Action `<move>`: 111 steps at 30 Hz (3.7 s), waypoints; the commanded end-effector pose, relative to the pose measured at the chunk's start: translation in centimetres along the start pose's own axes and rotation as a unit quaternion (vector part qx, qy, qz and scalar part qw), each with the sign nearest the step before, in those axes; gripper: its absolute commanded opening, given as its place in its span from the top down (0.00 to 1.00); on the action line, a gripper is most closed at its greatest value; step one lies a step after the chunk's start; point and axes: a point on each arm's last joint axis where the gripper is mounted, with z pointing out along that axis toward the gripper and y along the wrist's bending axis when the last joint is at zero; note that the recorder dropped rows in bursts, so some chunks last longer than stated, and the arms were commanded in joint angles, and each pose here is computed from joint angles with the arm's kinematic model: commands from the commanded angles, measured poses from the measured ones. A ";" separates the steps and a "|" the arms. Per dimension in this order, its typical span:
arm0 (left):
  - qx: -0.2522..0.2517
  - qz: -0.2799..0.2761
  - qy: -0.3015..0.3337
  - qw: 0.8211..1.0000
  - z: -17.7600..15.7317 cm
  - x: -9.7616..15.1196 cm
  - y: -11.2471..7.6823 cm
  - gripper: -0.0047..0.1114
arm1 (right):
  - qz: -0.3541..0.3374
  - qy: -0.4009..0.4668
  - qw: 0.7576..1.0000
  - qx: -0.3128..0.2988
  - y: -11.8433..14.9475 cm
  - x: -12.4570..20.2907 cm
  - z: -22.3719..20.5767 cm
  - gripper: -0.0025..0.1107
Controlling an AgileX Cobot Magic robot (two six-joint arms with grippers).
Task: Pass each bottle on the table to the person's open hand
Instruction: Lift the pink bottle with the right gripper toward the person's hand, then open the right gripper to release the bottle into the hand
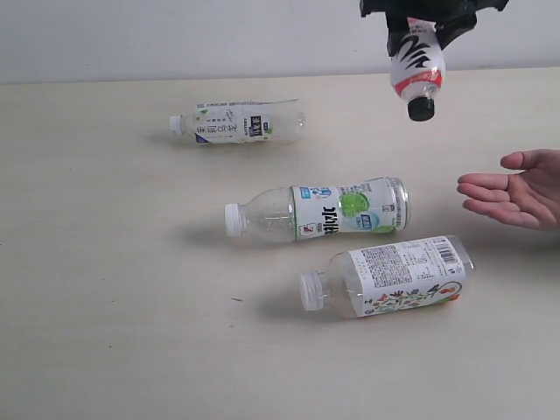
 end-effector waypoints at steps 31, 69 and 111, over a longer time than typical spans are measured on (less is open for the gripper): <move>0.003 -0.001 -0.004 1.000 0.0 -0.1 0.0 0.96 | -0.059 0.150 0.976 0.143 -5.8 17.6 -2.5 0.98; 0.003 -0.001 -0.004 1.000 0.0 -0.1 0.0 0.96 | -0.062 0.157 0.975 0.146 -5.9 17.8 -2.4 0.29; 0.003 -0.001 -0.004 1.000 0.0 -0.1 0.0 0.96 | -0.220 -0.078 0.950 -0.208 -0.8 19.0 -14.8 0.19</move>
